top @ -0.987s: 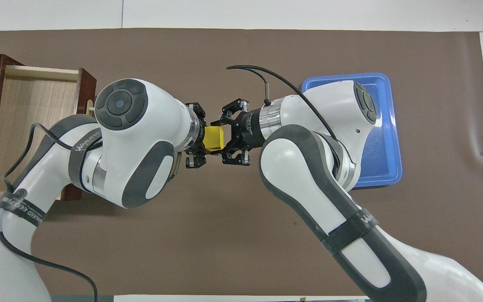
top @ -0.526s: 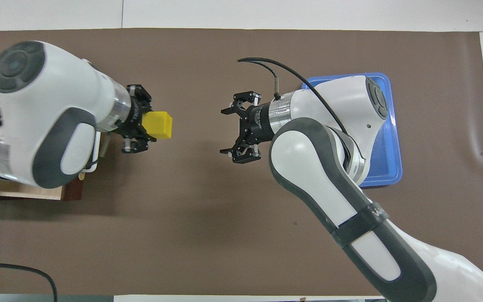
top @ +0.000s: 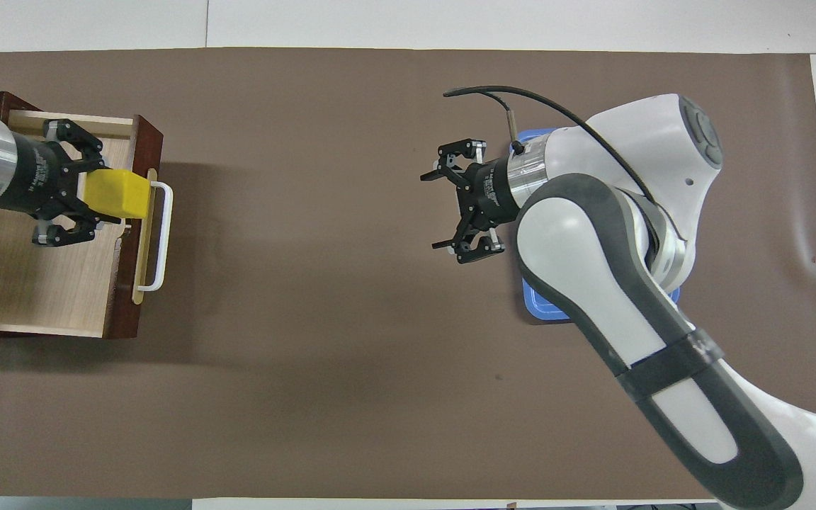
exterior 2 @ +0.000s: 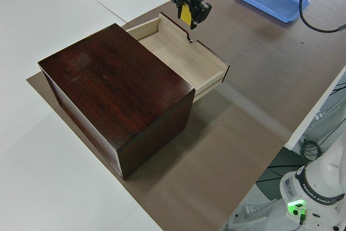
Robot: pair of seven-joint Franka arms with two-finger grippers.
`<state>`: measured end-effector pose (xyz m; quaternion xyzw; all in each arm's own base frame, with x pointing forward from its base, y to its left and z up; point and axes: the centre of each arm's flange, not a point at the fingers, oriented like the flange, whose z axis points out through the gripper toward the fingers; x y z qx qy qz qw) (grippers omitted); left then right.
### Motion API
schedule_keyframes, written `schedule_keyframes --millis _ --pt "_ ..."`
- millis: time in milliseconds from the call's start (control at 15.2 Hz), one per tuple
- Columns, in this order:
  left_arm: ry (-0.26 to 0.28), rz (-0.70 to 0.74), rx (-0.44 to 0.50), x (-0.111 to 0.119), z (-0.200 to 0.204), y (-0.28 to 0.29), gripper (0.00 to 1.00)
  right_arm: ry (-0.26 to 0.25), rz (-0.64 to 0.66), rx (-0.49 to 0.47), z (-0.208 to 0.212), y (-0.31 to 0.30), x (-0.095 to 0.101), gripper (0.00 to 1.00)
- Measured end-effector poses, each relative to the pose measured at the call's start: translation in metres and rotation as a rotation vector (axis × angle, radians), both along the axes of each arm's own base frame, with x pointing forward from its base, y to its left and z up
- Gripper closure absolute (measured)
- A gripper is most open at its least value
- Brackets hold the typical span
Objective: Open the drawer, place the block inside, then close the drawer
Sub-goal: 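Lower the block into the open drawer and open the left gripper, then push the drawer closed with the left gripper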
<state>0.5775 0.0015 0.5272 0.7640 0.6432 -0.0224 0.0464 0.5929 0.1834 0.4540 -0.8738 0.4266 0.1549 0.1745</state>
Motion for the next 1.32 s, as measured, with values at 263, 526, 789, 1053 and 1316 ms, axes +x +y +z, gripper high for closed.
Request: schedule_keyframes --millis 263,526,789,1053,1316 --pt "0.028 -0.019 0.060 -0.007 -0.046 0.008 0.44 -0.149 0.436 -0.170 0.010 -0.048 -0.003 0.00" --pt "0.007 -0.003 0.091 -0.011 -0.079 0.026 0.44 -0.282 0.831 -0.291 0.042 -0.115 -0.003 0.00" --pt "-0.002 -0.051 0.095 -0.014 -0.088 0.044 0.31 -0.328 0.917 -0.306 0.074 -0.165 -0.013 0.00" --pt "0.034 -0.076 0.087 0.003 -0.038 0.016 0.00 -0.243 0.948 -0.300 0.113 -0.182 -0.039 0.00" --pt "0.064 -0.105 0.153 0.016 -0.017 -0.084 0.00 -0.201 0.934 -0.315 0.141 -0.198 -0.053 0.00"
